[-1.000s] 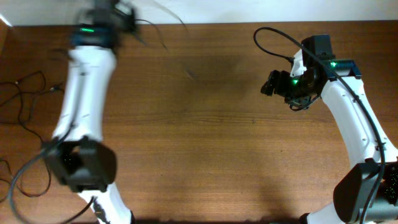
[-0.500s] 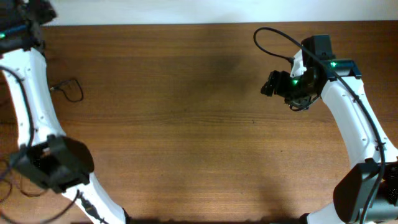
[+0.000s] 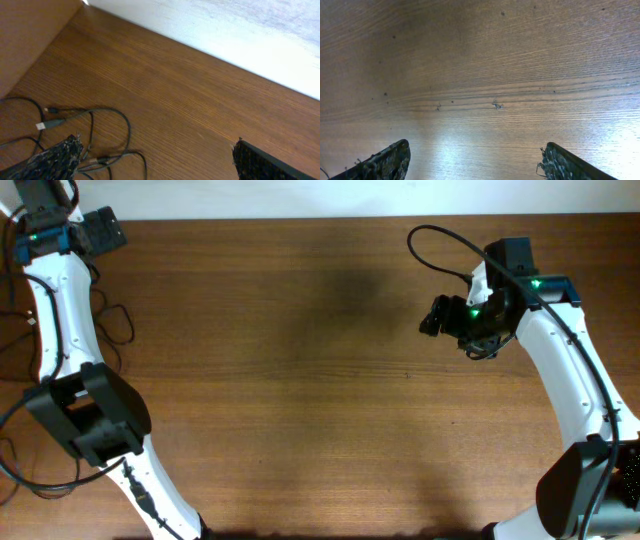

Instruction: Untangle cables

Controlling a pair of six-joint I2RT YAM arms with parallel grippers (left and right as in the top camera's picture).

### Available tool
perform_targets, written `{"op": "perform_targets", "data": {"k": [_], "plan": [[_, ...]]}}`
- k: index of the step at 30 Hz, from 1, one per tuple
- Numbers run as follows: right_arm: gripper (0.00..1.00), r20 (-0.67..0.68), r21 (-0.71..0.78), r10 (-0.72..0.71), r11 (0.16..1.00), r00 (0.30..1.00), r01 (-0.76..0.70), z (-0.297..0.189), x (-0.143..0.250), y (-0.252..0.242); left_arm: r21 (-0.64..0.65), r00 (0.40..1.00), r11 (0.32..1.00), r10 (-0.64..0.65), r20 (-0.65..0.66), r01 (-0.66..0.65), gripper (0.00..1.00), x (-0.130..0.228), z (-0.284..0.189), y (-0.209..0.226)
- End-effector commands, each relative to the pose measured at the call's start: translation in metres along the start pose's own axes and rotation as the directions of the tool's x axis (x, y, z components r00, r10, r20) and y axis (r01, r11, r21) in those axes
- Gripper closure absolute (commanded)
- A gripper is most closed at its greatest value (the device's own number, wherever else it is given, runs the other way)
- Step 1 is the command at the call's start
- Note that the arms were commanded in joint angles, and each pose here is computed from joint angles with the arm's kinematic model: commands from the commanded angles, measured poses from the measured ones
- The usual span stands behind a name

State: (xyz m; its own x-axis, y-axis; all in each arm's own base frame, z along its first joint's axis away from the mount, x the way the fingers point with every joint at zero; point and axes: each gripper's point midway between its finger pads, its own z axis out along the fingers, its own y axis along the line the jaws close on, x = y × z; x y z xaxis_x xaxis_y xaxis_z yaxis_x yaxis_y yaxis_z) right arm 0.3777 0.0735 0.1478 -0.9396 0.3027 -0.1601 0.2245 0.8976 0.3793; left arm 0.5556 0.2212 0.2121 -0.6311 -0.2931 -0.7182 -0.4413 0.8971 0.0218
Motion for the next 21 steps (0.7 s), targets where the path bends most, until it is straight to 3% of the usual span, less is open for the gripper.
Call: {"op": "perform_targets", "data": {"k": [1, 5, 10, 16, 21], "plan": [[0.14, -0.001, 0.009, -0.014, 1.0, 1.0, 0.014, 0.003, 0.0, -0.001, 0.121, 0.993, 0.993, -0.014, 0.12, -0.001, 0.01, -0.041, -0.082, -0.015], [0.14, -0.001, 0.008, -0.018, 1.0, 1.0, 0.018, 0.003, 0.0, -0.001, 0.388, 0.996, 0.921, -0.005, 0.088, -0.03, 0.01, -0.032, -0.166, -0.057], [0.15, 0.011, -0.003, -0.11, 0.994, 0.994, 0.11, -0.012, 0.002, 0.004, 0.612, 0.999, 0.791, 0.025, -0.024, -0.005, 0.01, 0.007, -0.251, -0.093], [0.15, 0.104, -0.008, -0.231, 0.972, 0.967, 0.233, -0.068, -0.001, 0.024, 0.606, 0.991, 0.794, 0.037, -0.127, 0.048, 0.01, 0.032, -0.261, -0.091], [0.15, 0.213, 0.026, -0.292, 0.956, 0.932, 0.293, -0.126, 0.003, 0.034, 0.606, 0.991, 0.794, 0.037, -0.13, 0.049, 0.01, 0.033, -0.261, -0.091]]}}
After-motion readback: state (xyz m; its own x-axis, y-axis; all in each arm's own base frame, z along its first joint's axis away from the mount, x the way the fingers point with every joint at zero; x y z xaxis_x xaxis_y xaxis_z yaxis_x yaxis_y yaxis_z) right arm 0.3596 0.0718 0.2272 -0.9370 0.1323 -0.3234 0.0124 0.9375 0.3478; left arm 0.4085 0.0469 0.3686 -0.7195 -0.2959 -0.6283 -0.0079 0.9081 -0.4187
